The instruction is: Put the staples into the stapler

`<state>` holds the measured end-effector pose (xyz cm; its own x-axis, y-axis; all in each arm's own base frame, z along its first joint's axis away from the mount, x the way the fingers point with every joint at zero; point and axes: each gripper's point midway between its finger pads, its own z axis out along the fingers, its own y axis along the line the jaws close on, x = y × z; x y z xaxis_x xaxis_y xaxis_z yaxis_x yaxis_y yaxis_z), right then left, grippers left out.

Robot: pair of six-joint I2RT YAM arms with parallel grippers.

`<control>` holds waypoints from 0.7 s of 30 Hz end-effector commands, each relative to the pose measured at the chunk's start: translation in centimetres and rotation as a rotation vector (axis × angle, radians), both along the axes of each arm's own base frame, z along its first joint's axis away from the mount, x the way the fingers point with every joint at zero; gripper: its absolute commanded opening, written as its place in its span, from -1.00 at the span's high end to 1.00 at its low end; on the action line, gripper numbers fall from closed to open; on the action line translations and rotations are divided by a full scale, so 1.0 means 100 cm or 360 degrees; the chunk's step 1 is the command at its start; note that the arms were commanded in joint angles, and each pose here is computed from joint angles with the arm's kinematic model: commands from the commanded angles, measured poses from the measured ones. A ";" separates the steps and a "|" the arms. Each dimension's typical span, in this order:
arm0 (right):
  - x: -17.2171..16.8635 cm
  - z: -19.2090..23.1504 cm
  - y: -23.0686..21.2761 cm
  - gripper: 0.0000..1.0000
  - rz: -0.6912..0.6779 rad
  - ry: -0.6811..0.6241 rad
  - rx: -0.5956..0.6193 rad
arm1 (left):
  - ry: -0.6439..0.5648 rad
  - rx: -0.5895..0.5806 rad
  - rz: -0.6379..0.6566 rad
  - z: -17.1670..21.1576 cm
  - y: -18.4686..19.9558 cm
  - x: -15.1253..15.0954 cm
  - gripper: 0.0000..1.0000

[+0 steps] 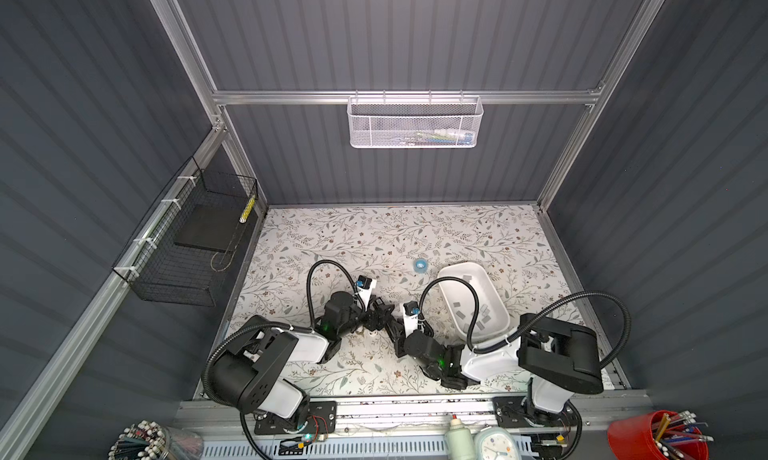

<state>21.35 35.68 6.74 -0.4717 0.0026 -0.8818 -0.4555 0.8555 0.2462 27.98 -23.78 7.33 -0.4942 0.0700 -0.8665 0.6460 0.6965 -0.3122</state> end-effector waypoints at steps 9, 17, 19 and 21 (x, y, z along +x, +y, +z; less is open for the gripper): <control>-0.025 -0.087 -0.029 0.59 0.0039 0.0239 -0.0302 | -0.0028 -0.0005 -0.0010 -0.002 -0.011 0.011 -0.55; -0.025 -0.102 -0.038 0.60 -0.0009 0.0254 -0.0328 | -0.0025 0.0031 0.0013 -0.012 -0.011 0.016 -0.53; -0.025 -0.105 -0.038 0.60 -0.0017 0.0259 -0.0328 | -0.0030 0.0031 0.0015 -0.014 -0.011 0.017 -0.52; -0.025 -0.108 -0.039 0.61 -0.0019 0.0268 -0.0333 | -0.0036 0.0034 0.0015 -0.016 -0.012 0.018 -0.52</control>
<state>21.69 36.79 5.88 -0.4852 0.1856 -0.8545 -0.4004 0.8216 0.4058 29.82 -24.67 6.65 -0.4708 0.0590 -0.8803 0.6409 0.7085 -0.2953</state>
